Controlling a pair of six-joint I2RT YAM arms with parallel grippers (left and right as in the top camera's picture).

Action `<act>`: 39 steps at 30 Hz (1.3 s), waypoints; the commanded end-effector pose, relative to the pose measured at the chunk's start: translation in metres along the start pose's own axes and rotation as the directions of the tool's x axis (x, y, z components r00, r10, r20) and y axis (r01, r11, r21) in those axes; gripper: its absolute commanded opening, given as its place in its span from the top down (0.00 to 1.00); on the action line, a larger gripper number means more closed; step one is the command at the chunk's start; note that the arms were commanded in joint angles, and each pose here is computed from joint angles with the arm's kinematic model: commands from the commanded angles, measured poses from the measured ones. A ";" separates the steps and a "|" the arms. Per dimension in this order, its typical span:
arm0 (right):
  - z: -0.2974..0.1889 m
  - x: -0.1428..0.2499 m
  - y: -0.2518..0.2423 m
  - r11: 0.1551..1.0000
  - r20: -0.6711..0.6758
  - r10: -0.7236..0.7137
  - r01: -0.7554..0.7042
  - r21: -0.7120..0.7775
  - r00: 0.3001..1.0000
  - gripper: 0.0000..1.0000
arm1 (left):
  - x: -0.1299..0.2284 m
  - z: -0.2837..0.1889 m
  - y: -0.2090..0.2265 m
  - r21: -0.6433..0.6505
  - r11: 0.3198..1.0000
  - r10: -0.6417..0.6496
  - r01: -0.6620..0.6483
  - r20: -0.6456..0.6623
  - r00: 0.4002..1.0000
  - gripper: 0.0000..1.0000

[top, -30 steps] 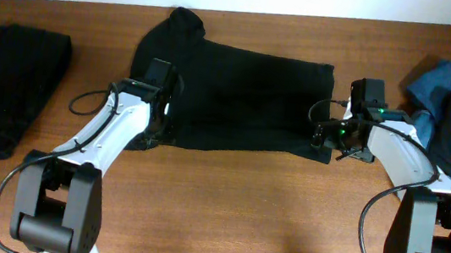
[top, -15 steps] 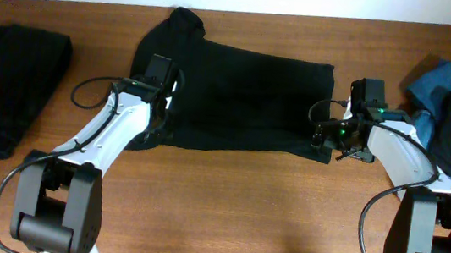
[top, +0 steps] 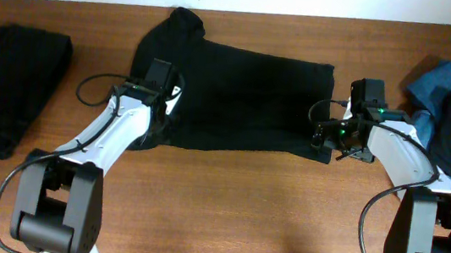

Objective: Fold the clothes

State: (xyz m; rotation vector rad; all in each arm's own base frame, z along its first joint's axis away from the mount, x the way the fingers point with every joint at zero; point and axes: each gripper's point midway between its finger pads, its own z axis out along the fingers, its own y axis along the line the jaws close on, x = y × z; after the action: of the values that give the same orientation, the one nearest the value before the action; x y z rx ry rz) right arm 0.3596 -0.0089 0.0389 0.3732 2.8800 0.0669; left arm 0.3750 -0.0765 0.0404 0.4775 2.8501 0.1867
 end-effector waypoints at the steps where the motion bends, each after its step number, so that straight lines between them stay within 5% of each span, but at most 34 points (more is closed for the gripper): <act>1: 0.004 0.004 -0.003 1.000 -0.013 -0.003 0.003 0.005 1.000 0.01 | 0.006 0.010 0.000 -0.009 0.999 0.051 -0.051 -0.014 0.999 0.53; 6: 0.004 0.003 -0.002 1.000 -0.013 -0.003 0.003 0.005 1.000 0.01 | -0.004 0.009 0.001 -0.016 0.999 0.045 -0.044 0.025 0.999 0.89; 10: 0.004 0.003 -0.002 1.000 -0.010 -0.003 0.003 0.004 1.000 0.01 | -0.006 0.009 0.007 -0.046 0.998 0.043 -0.042 0.030 0.999 1.00; 17: 0.004 0.003 -0.002 1.000 -0.009 -0.003 0.003 0.004 1.000 0.01 | -0.019 0.003 0.030 -0.180 0.983 0.044 -0.032 0.067 0.997 0.99; 34: 0.004 0.002 -0.002 1.000 -0.008 -0.003 0.003 0.004 1.000 0.01 | -0.091 -0.018 0.038 -0.249 0.964 0.177 -0.097 0.321 0.930 0.99; 36: 0.004 0.002 -0.002 1.000 -0.008 -0.003 0.003 0.004 1.000 0.02 | -0.099 -0.020 0.035 -0.237 0.966 0.182 -0.101 0.354 0.917 0.83; 37: 0.004 0.002 -0.002 1.000 -0.008 -0.004 0.004 0.004 1.000 0.01 | -0.102 -0.021 0.033 -0.232 0.966 0.193 -0.112 0.365 0.911 0.63; 39: 0.004 0.002 -0.002 1.000 -0.008 -0.003 0.003 0.004 1.000 0.01 | -0.107 -0.023 0.032 -0.231 0.966 0.201 -0.117 0.385 0.901 0.01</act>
State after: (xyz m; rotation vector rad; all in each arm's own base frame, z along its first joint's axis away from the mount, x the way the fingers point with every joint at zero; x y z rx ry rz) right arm 0.3606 -0.0090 0.0389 0.3721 2.8763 0.0672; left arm 0.4691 -0.0783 0.0869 0.5864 2.3865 0.3788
